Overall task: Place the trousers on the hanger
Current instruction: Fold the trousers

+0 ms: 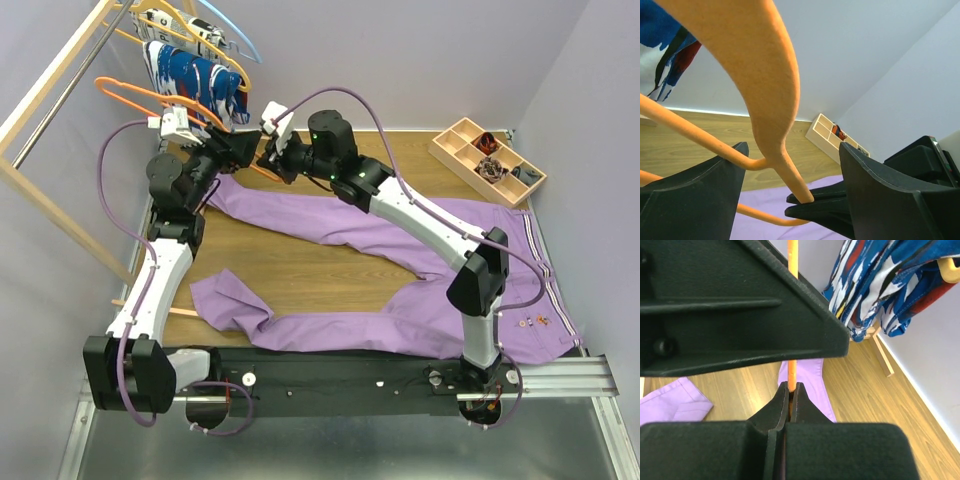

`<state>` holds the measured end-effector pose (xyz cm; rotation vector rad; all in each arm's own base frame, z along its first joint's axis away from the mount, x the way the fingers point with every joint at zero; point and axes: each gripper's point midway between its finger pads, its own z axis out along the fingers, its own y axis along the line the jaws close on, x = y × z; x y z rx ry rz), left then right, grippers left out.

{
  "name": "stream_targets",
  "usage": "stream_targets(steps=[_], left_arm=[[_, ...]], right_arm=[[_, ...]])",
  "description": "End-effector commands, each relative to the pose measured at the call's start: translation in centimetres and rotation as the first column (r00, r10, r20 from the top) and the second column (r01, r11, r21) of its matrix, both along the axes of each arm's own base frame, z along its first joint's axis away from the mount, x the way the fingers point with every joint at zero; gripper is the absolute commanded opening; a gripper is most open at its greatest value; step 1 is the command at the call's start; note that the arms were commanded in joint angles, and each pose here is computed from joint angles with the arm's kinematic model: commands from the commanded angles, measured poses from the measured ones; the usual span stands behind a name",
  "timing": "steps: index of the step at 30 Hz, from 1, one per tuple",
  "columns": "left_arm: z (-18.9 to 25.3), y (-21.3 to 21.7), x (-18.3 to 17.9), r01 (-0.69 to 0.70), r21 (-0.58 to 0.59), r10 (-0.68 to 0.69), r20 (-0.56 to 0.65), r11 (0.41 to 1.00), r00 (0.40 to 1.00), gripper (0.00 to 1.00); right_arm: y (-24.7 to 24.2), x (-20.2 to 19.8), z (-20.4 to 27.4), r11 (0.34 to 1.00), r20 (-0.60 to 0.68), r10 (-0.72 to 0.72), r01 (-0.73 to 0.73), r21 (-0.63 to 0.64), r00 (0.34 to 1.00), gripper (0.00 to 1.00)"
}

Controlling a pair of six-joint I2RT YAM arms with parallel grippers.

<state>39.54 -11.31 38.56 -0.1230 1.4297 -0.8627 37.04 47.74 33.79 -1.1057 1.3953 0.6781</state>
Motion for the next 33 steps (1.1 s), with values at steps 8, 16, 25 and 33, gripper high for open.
stream_targets(steps=[8,16,25,33], left_arm=[[0.3,-0.5,1.6,-0.002,-0.089,0.001,-0.01,0.996,1.0,0.28],[0.5,-0.8,2.8,0.006,-0.142,-0.012,-0.039,0.99,0.999,0.0],[5.1,1.3,3.5,-0.074,-0.325,0.081,0.007,0.943,0.997,0.0],[10.8,5.2,5.4,-0.148,-0.496,0.201,0.056,0.855,0.978,0.0]], right_arm=[[0.8,-2.8,2.0,0.997,-0.005,0.073,-0.073,0.04,0.997,0.01],[1.2,-2.9,2.2,0.996,-0.008,0.075,-0.075,0.046,0.997,0.03],[-0.5,-2.2,3.0,0.999,0.026,-0.007,0.006,0.034,1.0,0.96],[-3.4,-2.8,3.5,0.996,0.039,-0.083,0.082,0.02,0.996,0.99]])
